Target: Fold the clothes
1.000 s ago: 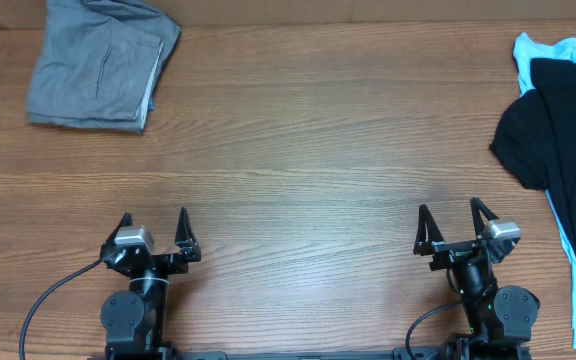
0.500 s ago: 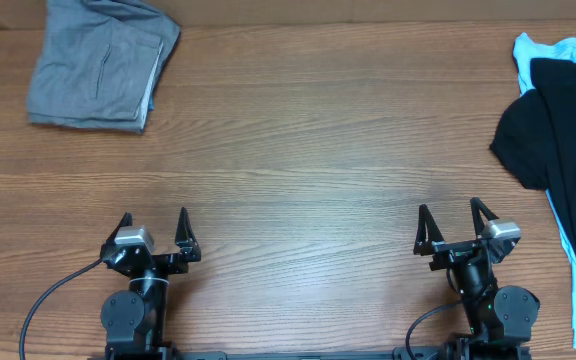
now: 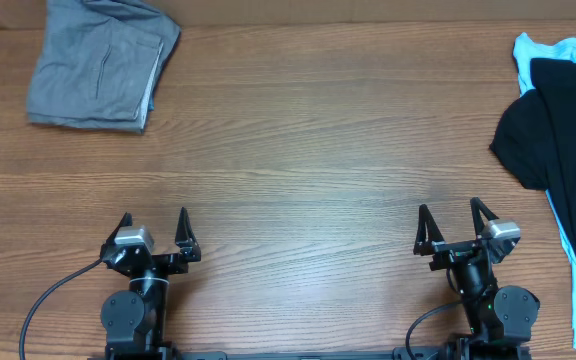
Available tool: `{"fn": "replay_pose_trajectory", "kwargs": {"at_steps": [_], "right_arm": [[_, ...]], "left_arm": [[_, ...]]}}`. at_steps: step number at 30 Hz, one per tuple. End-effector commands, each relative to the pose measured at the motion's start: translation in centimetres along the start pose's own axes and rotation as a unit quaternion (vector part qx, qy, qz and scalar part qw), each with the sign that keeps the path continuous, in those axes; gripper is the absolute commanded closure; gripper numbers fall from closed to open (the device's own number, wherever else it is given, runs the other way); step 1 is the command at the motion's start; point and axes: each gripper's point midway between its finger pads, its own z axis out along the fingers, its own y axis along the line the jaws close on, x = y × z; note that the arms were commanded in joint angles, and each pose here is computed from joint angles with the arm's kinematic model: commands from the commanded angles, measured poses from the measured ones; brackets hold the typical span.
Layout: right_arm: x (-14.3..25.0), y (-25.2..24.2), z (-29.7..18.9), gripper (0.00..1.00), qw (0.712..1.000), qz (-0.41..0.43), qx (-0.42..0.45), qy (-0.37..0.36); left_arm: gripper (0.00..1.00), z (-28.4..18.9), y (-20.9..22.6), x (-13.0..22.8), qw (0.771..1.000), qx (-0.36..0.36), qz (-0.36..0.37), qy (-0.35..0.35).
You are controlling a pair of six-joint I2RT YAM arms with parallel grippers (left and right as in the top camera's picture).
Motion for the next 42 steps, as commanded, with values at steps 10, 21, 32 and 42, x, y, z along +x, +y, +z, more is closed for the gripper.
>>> {"fn": "replay_pose_trajectory", "kwargs": {"at_steps": [10,21,32,42], "right_arm": [[0.2,0.1,0.0,0.00,1.000,-0.002,-0.004,-0.001],[0.2,0.1,0.0,0.00,1.000,-0.003,-0.004,-0.001],[-0.4,1.5,0.0,0.00,0.999,0.032,-0.042,-0.009],[1.1,7.3,-1.6,0.00,0.945,0.241,-0.203,0.084]], "left_arm": [[0.00,0.0,-0.3,0.0,1.000,0.007,0.008,-0.002],[0.00,0.0,-0.3,0.0,1.000,0.007,0.008,-0.002],[0.00,0.0,-0.3,0.0,1.000,0.007,0.008,-0.002],[0.00,0.0,-0.3,0.0,1.000,0.007,0.008,-0.002]]}}
